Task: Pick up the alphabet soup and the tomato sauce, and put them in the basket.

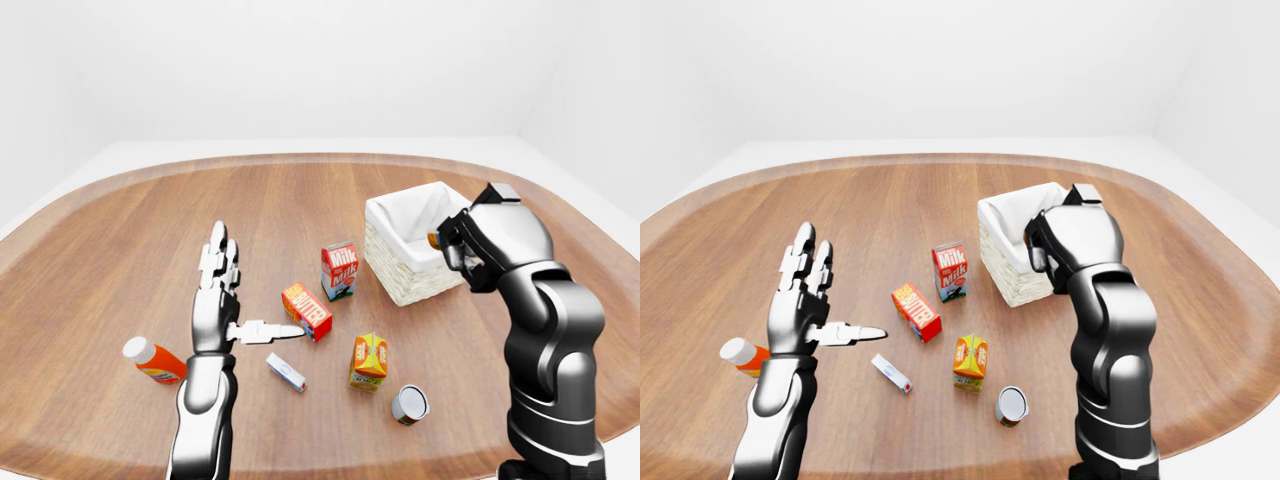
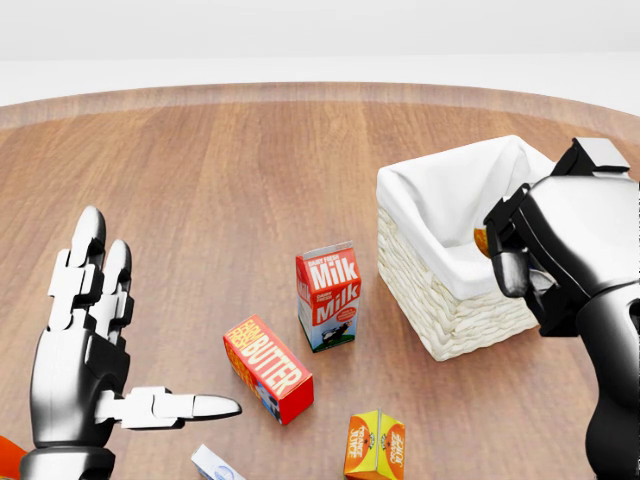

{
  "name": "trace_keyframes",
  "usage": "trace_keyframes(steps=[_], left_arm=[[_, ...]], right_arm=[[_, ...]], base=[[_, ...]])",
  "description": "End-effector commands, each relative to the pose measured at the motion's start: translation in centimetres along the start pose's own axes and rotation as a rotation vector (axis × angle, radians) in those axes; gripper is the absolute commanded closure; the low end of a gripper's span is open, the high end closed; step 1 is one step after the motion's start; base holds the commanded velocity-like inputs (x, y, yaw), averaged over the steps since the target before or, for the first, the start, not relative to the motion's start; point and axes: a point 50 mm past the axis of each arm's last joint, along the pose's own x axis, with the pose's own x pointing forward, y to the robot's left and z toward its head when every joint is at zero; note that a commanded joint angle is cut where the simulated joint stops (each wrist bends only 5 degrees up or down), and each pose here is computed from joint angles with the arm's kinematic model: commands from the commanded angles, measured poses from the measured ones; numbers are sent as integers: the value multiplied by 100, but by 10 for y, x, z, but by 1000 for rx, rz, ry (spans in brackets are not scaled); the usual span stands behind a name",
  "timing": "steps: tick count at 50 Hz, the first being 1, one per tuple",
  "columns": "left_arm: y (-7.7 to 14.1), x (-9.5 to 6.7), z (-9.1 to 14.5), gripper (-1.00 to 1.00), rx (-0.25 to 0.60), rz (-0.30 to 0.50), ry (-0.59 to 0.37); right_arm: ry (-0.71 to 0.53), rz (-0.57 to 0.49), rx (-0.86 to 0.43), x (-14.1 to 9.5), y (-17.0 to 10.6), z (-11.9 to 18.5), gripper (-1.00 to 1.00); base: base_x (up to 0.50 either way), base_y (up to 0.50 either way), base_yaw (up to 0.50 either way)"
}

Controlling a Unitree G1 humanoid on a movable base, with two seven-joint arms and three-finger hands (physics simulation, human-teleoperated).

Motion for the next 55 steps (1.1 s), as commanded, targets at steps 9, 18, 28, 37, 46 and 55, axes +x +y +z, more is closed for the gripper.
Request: trace_keyframes(steps=[9,18,28,37,46,55], left_arm=[[2,3,2,-100,12,14,-12],[2,3,0,-100,11,13,-5],[2,2,1,-100,11,12,-8],[2,2,1,-100,9,10,-5],[2,1,1,-100,9,9,-6],[1,1,2,-100,10,8,-10]], right_arm=[[-10,69,-16,47,-5,-1,100],[9,221,-1,77,21,-4,100],[22,284,6,105,36,-1,100],[57,312,6,121,40,-7,100],[66,312,-2,126,32,-9,100],[75,310,-16,129,18,-11,100]], base=[[0,0,0],[0,0,0],[0,0,0],[0,0,0],[0,0,0],[0,0,0]])
